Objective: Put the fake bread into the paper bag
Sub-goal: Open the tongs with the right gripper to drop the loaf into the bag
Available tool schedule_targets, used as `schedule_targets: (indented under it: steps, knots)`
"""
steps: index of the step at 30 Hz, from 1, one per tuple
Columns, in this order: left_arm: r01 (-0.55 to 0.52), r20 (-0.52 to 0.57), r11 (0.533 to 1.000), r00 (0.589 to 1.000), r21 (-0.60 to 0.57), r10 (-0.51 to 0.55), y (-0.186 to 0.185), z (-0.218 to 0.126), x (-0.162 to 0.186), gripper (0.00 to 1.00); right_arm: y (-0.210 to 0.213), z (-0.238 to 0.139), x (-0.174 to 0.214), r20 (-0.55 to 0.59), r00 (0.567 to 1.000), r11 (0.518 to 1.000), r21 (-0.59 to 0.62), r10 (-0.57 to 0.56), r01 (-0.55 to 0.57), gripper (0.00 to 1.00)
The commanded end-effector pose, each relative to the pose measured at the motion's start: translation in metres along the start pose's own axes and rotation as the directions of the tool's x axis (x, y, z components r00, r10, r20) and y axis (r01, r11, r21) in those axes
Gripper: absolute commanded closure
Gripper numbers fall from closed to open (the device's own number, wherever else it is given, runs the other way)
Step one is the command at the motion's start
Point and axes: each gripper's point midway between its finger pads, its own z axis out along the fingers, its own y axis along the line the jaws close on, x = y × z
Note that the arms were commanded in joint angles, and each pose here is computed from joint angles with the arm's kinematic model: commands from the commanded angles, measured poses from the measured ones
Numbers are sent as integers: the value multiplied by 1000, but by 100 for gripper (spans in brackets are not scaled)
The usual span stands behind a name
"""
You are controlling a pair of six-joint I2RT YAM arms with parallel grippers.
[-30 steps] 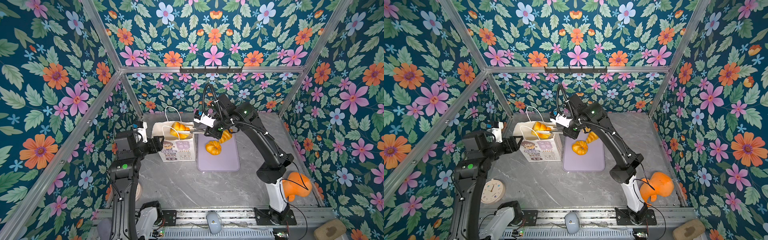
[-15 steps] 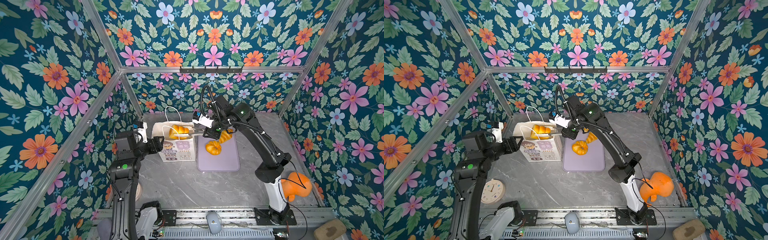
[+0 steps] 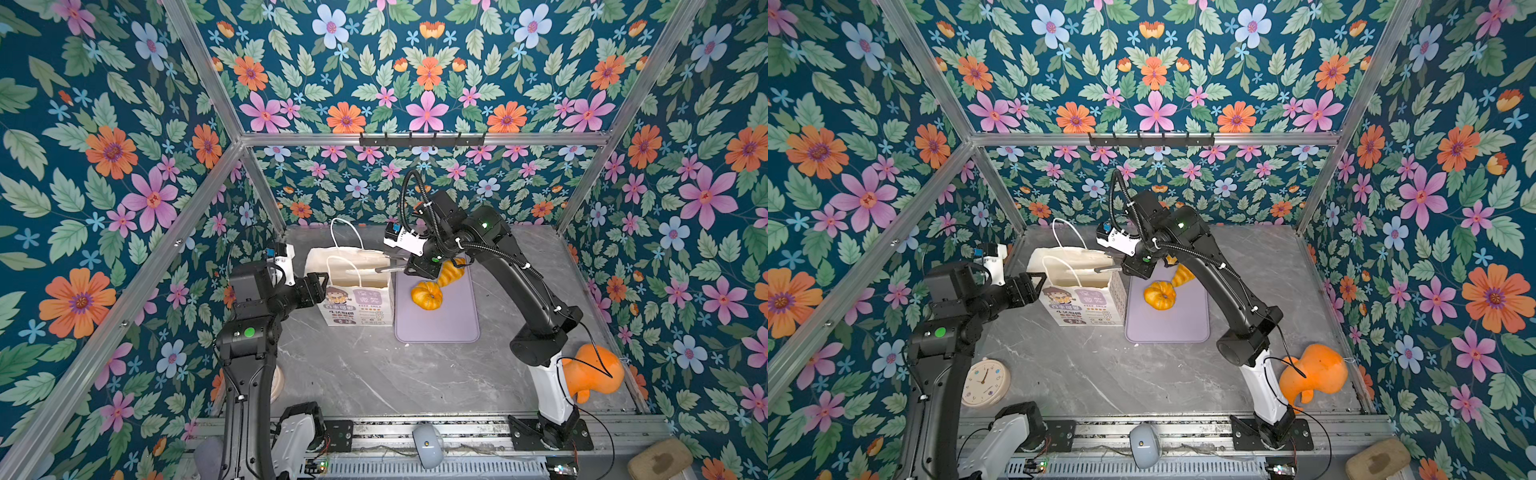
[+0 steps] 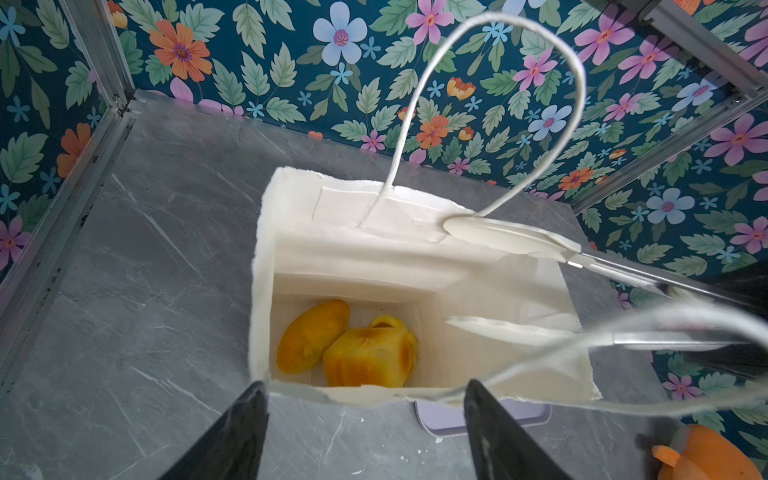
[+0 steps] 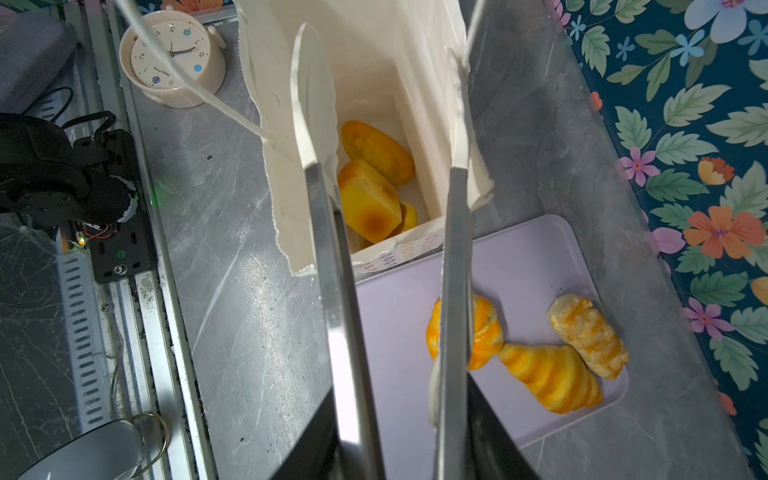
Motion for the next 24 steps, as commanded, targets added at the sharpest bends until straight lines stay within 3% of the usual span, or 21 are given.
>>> schedule_targets:
  steps: [1,10,24]
  knots:
    - [-17,8,1000,1000,1,17,-2,-2,-4,25,0,-10,-12,56,998,1000,11,-13,13,60]
    - [-16,4,1000,1000,-5,16,0,-2,-2,25,7,-36,-25,122,992,999,40,-33,28,60]
    - [-17,-5,1000,1000,-26,17,4,-1,2,24,21,-112,-39,289,957,997,75,-6,-17,60]
